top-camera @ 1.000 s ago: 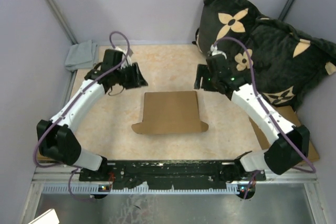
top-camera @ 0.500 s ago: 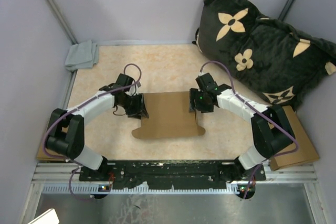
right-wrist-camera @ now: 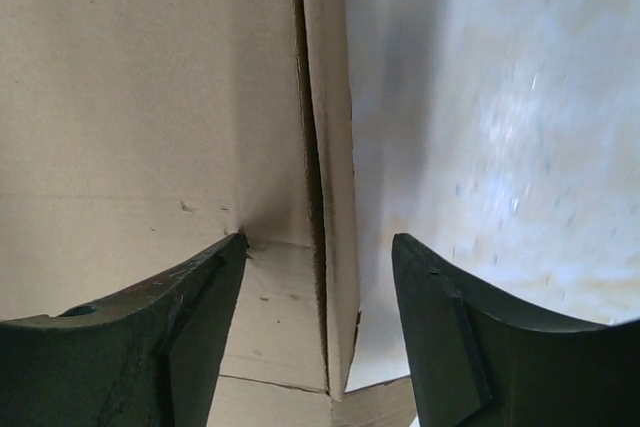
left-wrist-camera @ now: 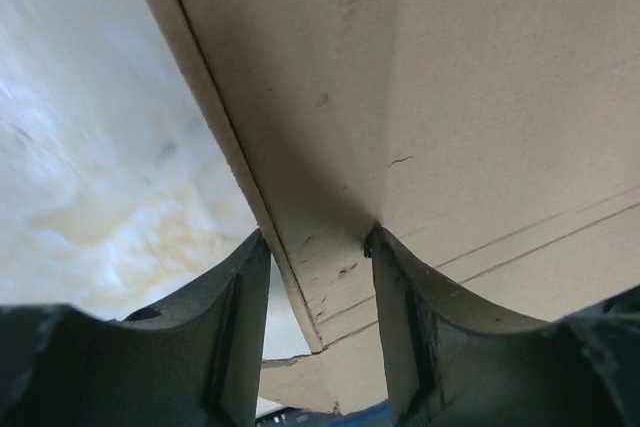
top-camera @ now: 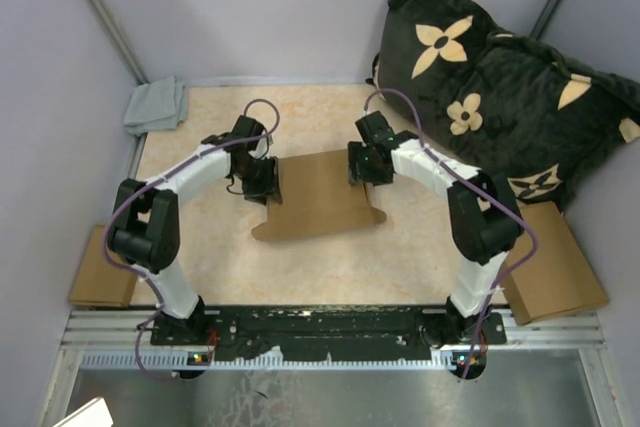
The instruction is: Fold the paper box
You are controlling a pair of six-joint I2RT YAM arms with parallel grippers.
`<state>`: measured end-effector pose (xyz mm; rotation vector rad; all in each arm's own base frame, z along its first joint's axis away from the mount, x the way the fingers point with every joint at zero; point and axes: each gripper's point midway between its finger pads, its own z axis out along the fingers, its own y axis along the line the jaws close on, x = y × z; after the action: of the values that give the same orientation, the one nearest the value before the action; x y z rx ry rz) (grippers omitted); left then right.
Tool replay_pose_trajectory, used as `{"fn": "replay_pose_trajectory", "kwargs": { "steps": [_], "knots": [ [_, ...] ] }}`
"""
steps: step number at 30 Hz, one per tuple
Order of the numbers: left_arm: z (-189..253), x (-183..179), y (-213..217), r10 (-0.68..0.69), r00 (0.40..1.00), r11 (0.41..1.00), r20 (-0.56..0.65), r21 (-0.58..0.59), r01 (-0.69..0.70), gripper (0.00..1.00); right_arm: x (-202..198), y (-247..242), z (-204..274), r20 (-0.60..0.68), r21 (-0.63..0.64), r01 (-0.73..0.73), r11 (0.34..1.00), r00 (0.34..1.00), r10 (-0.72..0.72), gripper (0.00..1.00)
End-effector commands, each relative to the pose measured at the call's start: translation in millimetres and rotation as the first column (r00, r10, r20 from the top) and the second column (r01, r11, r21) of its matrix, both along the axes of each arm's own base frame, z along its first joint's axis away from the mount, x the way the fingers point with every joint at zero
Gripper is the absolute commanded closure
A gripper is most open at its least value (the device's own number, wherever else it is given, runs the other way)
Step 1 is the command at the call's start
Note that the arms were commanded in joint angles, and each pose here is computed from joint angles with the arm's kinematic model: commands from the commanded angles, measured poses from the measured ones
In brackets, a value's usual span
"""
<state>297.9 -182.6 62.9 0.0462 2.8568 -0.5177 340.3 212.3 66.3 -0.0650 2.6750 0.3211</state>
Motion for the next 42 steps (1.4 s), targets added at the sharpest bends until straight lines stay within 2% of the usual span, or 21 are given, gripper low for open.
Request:
{"fn": "replay_pose_trajectory", "kwargs": {
  "steps": [1, 5, 10, 15, 20, 23, 25, 28, 30, 31, 32, 33, 34, 35, 36, 37, 38, 39, 40, 41, 42],
  "knots": [
    [12.2, 76.0, -32.1, -0.034, 0.985, 0.999, 0.167, -0.036, 0.040, 0.50, 31.1, 41.8, -15.9, -0.006, 0.018, -0.077, 0.997, 0.997, 0.077, 0.36],
    [22.7, 126.1, -38.3, -0.027, 0.981, 0.998, 0.192, -0.047, 0.036, 0.49, 70.9, 58.1, -11.7, 0.004, -0.005, -0.084, 0.996, 0.996, 0.084, 0.36],
    [33.6, 172.3, -29.4, 0.014, 0.977, 0.996, 0.211, -0.091, 0.005, 0.49, 100.1, 65.4, -15.9, -0.001, -0.016, -0.089, 0.996, 0.996, 0.089, 0.35],
    [39.6, 184.0, -14.1, 0.052, 0.974, 0.994, 0.222, -0.109, -0.028, 0.48, 118.4, 63.0, -8.1, 0.024, -0.012, -0.070, 0.997, 0.997, 0.070, 0.35],
    [72.4, 188.3, 4.7, 0.092, 0.952, 0.992, 0.293, -0.113, -0.061, 0.44, 136.5, 49.4, 26.9, 0.102, -0.012, -0.034, 0.999, 0.994, 0.035, 0.35],
    [100.6, 190.8, 17.6, 0.114, 0.927, 0.991, 0.356, -0.104, -0.082, 0.38, 147.2, 38.8, 62.0, 0.179, -0.021, -0.010, 1.000, 0.984, 0.014, 0.33],
    [120.0, 189.9, 24.6, 0.111, 0.909, 0.992, 0.401, -0.100, -0.077, 0.29, 151.0, 33.1, 84.5, 0.219, -0.025, -0.009, 1.000, 0.976, 0.014, 0.32],
    [152.8, 182.9, 37.0, 0.136, 0.871, 0.987, 0.472, -0.136, -0.080, 0.22, 151.0, 26.0, 137.9, 0.298, -0.014, -0.012, 1.000, 0.954, 0.016, 0.32],
    [170.9, 177.0, 47.8, 0.191, 0.826, 0.977, 0.530, -0.182, -0.109, 0.16, 149.7, 26.7, 181.8, 0.393, 0.048, -0.008, 0.999, 0.919, -0.012, 0.28],
    [175.2, 174.7, 57.9, 0.271, 0.794, 0.960, 0.544, -0.217, -0.179, 0.03, 145.2, 24.9, 197.2, 0.405, 0.113, 0.050, 0.992, 0.910, -0.092, 0.19],
    [170.4, 168.3, 65.8, 0.363, 0.774, 0.929, 0.519, -0.271, -0.254, 0.00, 133.0, 26.1, 195.6, 0.377, 0.151, 0.045, 0.987, 0.921, -0.100, 0.03],
    [161.0, 157.8, 64.0, 0.396, 0.776, 0.907, 0.491, -0.342, -0.246, 0.00, 115.1, 36.0, 183.9, 0.364, 0.162, -0.075, 0.984, 0.931, 0.011, 0.01],
    [157.2, 146.5, 53.1, 0.376, 0.788, 0.886, 0.487, -0.439, -0.151, 0.00, 102.1, 47.4, 162.3, 0.358, 0.203, -0.162, 0.966, 0.930, 0.080, 0.08],
    [151.2, 131.7, 44.2, 0.356, 0.811, 0.844, 0.464, -0.532, -0.066, 0.00, 92.2, 56.2, 146.1, 0.337, 0.256, -0.200, 0.946, 0.935, 0.106, 0.20],
    [148.9, 119.2, 38.8, 0.341, 0.829, 0.795, 0.444, -0.607, -0.002, 0.05, 81.6, 51.4, 120.6, 0.251, 0.251, -0.154, 0.956, 0.964, 0.089, 0.29],
    [149.0, 109.0, 33.8, 0.323, 0.846, 0.754, 0.425, -0.655, 0.042, 0.16, 70.9, 46.5, 98.5, 0.162, 0.236, -0.111, 0.965, 0.984, 0.074, 0.34],
    [142.5, 104.9, 34.0, 0.307, 0.860, 0.760, 0.409, -0.649, 0.037, 0.28, 60.1, 42.6, 79.6, 0.092, 0.217, -0.086, 0.972, 0.993, 0.067, 0.31],
    [127.4, 105.7, 41.1, 0.281, 0.862, 0.823, 0.421, -0.568, 0.010, 0.35, 51.2, 39.5, 64.9, 0.064, 0.197, -0.074, 0.978, 0.996, 0.063, 0.27],
    [103.4, 96.0, 51.0, 0.256, 0.894, 0.887, 0.367, -0.456, -0.067, 0.37, 43.6, 37.7, 57.9, 0.073, 0.174, -0.070, 0.982, 0.996, 0.058, 0.20],
    [92.5, 93.0, 57.7, 0.226, 0.897, 0.932, 0.380, -0.352, -0.086, 0.38, 37.5, 36.6, 54.3, 0.100, 0.153, -0.065, 0.986, 0.994, 0.049, 0.06],
    [86.0, 91.6, 65.5, 0.206, 0.894, 0.959, 0.397, -0.265, -0.103, 0.36, 31.8, 36.6, 53.3, 0.122, 0.135, -0.063, 0.989, 0.991, 0.046, 0.01]
  ]
}}
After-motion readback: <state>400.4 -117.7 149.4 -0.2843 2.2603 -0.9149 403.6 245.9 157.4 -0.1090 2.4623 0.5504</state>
